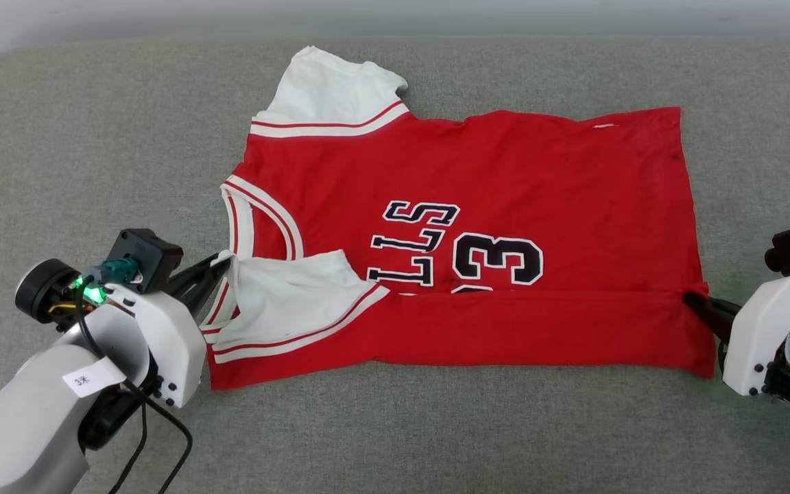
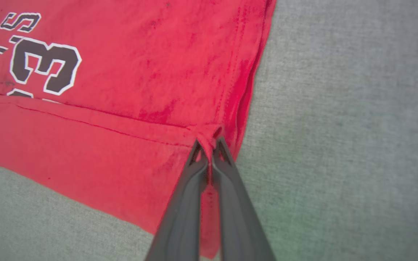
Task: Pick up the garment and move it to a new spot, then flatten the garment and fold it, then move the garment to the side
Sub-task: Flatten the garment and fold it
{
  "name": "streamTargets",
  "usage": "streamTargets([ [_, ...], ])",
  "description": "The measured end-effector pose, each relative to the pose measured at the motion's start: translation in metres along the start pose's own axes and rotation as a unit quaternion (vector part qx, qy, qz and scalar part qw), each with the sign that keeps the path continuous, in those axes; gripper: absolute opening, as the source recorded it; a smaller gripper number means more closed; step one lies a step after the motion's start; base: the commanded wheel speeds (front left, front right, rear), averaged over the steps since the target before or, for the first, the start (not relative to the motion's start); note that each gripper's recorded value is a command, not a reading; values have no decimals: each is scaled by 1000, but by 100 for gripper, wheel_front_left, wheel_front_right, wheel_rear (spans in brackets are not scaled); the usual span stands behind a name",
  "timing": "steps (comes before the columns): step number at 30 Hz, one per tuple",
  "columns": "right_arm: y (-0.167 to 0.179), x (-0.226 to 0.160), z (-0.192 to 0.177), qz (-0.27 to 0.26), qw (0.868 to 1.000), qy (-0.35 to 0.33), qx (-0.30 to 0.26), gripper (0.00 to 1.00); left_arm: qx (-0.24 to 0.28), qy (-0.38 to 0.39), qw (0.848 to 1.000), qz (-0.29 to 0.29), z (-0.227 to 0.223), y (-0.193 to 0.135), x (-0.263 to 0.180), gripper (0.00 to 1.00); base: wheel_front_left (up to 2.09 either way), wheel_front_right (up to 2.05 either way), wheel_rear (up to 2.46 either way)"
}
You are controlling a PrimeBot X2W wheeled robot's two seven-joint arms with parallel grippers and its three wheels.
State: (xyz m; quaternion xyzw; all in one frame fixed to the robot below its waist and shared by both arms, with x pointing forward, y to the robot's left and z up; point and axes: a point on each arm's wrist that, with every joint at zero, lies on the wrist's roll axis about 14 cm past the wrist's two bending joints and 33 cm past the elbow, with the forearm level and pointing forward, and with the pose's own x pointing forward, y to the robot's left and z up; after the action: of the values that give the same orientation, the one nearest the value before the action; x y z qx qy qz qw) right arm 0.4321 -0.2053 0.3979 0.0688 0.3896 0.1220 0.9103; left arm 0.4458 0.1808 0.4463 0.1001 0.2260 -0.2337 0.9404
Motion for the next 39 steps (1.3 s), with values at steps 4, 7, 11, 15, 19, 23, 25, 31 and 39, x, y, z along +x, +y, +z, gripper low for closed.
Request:
streamTargets([
  [4, -3, 6, -1, -6, 1000, 1, -5, 22, 1, -2, 1000, 8, -3, 5, 8, 100, 0, 0, 0],
  [7, -1, 9, 1, -6, 1000, -8, -3, 100, 3, -14, 1000, 22, -2, 11, 10, 100, 0, 0, 0],
  [11, 2, 7, 6, -6, 1000, -27, -2, 100, -9, -47, 998, 45, 6, 17, 8, 100, 0, 0, 0],
  [15, 1, 0, 13, -10, 999, -50, 4, 100, -47, -86, 993, 72, 17, 21, 1, 100, 0, 0, 0],
  [19, -2, -10, 13, -23, 998, -62, -10, 100, -78, -109, 986, 97, 19, 24, -14, 100, 0, 0, 0],
  [23, -6, -21, 3, -42, 998, -51, -9, 100, -104, -122, 982, 104, 18, 16, -30, 100, 0, 0, 0],
  [25, -4, -26, 2, -46, 998, -49, -7, 100, -119, -118, 980, 107, 14, 11, -38, 100, 0, 0, 0],
  [31, 6, -38, -10, -61, 998, -10, -17, 100, -161, -73, 977, 117, -8, -5, -55, 100, 0, 0, 0],
  [39, 15, -48, -15, -87, 995, 26, -28, 100, -188, 20, 978, 89, -33, -39, -59, 100, 0, 0, 0],
])
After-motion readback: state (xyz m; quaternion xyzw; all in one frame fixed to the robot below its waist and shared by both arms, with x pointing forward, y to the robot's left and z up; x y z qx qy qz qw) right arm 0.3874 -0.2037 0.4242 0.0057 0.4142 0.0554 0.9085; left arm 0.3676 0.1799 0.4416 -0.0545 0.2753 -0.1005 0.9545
